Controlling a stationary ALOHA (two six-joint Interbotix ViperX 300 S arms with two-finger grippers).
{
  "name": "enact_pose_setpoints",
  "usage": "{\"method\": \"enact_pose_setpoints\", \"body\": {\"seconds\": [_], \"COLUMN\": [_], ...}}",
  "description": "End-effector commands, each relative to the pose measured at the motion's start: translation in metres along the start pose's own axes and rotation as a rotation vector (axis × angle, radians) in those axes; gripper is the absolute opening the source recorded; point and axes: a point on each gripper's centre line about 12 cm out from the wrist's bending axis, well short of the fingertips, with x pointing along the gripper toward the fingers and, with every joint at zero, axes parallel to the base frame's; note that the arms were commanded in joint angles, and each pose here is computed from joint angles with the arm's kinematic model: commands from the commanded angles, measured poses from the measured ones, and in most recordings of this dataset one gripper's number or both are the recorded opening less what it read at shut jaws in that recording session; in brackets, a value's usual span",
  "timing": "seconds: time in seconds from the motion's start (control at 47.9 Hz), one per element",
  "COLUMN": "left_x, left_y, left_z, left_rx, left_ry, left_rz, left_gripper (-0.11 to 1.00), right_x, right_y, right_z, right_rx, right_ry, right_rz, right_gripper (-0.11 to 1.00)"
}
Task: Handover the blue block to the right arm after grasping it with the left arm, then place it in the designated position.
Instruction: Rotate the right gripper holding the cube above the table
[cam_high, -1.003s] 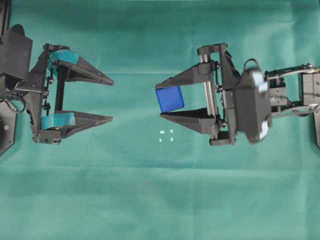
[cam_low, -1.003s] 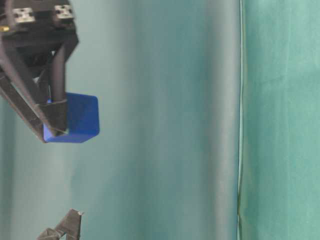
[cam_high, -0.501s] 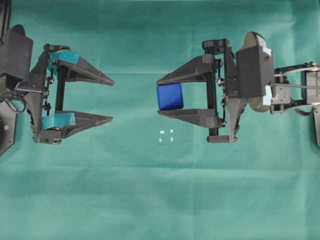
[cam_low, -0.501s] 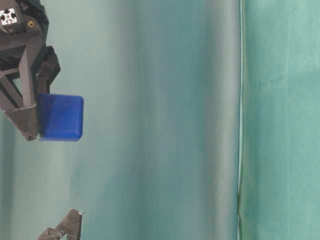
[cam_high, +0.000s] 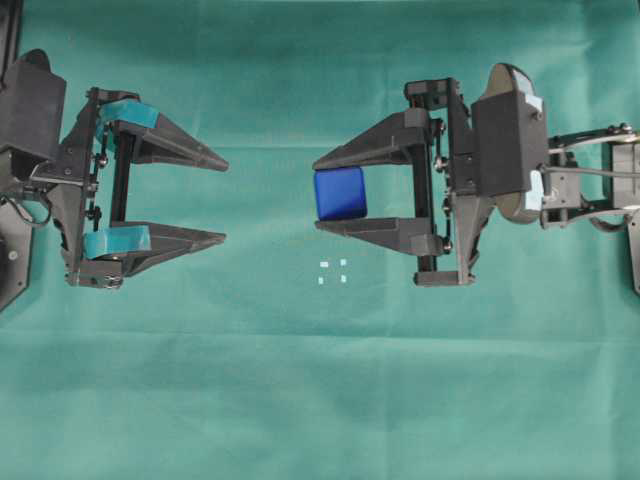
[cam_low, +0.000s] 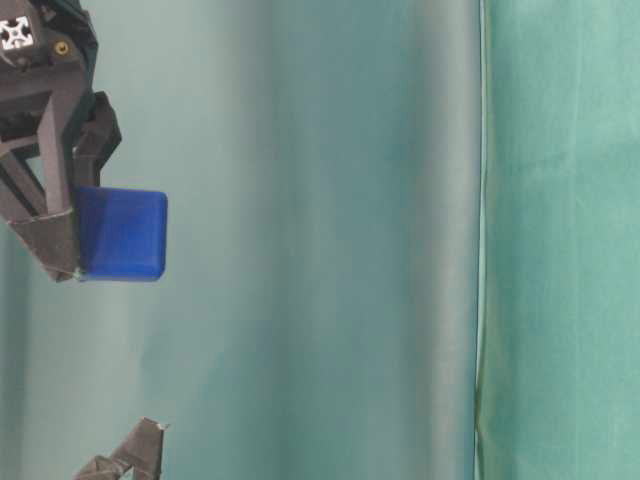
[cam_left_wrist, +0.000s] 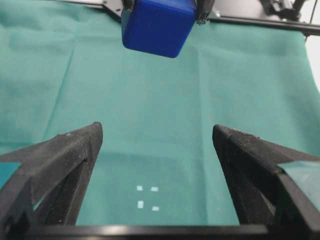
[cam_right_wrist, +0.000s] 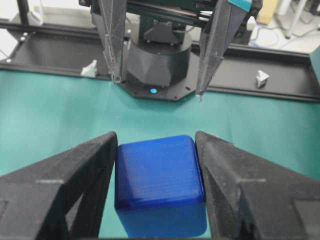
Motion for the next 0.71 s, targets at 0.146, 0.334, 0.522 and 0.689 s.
{"method": "enact_pose_setpoints", "body": {"seconds": [0.146, 0.334, 0.522, 0.689], "left_x": [-0.0015, -0.0015, -0.0015, -0.0015], "left_y": [-0.0011, -0.0016, -0.0011, -0.0011], "left_z": [0.0126, 0.0126, 0.0126, 0.0126], "left_rx": [0.002, 0.003, 0.002, 0.003], "left_ry": [-0.038, -0.038, -0.038, -0.038], "left_rz": [-0.003, -0.005, -0.003, -0.003], "left_gripper": [1.0, 1.0, 1.0, 1.0], "right_x": [-0.0071, -0.0071, -0.0071, -0.0071], "right_y": [0.0016, 0.0016, 0.0016, 0.0011], "right_z": [0.0193, 0.0187, 0.0184, 0.0179], "right_rx": [0.01, 0.011, 0.013, 0.013], "right_ry": [-0.051, -0.049, -0.043, -0.043], "right_rz": [0.004, 0.004, 0.001, 0.0], "right_gripper": [0.55, 0.55, 0.55, 0.55]}}
